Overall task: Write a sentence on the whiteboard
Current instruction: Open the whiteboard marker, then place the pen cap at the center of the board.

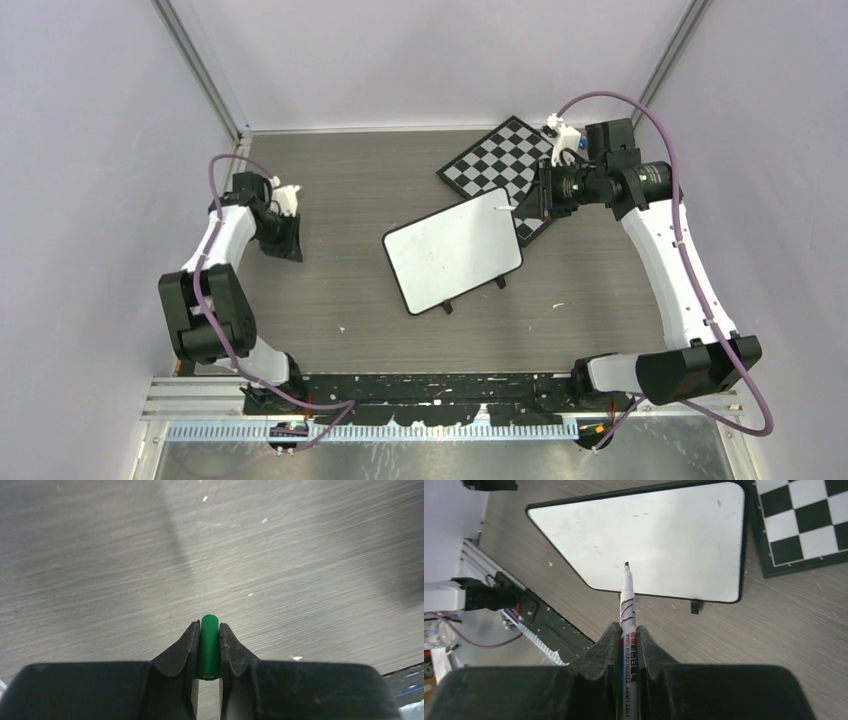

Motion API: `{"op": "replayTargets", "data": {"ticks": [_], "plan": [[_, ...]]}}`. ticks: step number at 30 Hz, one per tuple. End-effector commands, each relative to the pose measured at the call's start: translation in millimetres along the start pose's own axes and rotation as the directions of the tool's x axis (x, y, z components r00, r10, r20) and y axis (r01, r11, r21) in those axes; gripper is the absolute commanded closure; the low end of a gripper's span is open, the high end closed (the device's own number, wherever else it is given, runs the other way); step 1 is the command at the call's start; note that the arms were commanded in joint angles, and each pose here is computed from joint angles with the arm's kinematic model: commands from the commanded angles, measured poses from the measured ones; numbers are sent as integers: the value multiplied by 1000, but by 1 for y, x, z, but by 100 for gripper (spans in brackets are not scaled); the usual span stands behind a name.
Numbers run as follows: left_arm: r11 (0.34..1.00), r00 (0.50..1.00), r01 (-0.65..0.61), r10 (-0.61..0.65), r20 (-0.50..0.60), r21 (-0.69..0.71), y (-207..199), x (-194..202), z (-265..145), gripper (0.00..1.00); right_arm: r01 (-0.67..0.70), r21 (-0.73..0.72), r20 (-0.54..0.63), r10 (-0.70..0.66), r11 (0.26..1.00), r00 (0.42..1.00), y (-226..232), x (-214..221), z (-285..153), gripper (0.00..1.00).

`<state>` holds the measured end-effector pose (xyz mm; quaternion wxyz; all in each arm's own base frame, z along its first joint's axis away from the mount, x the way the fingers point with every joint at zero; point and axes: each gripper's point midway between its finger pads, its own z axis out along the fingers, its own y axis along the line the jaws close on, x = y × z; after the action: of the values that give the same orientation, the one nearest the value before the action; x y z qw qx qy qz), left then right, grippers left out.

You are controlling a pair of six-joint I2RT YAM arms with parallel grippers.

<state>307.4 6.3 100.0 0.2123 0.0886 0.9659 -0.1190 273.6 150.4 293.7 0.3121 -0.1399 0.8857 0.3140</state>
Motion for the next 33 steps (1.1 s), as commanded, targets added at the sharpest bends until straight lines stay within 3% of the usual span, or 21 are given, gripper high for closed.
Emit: {"op": "replayTargets", "data": {"ticks": [1,9,18,23,29,33], "plan": [[990,984,-104,89,-157,-92,25,29,17,100,39,147,-9,-39,988,999,-25,-4,-5,100],[973,949,-187,144,-282,-133,37,50,51,100,-26,334,146,-24,942,989,-54,-23,-14,100],[957,907,-263,202,-368,-122,29,64,70,92,23,396,124,-78,918,989,-67,-35,-9,100],[949,880,-304,245,-407,-85,16,76,74,87,154,338,83,-192,928,978,-65,-36,2,100],[948,871,-309,252,-423,-72,6,80,70,73,167,315,35,-187,934,982,-67,-38,12,100],[953,881,-298,257,-397,-45,-6,72,62,56,176,314,8,-188,933,982,-69,-35,14,100]]}}
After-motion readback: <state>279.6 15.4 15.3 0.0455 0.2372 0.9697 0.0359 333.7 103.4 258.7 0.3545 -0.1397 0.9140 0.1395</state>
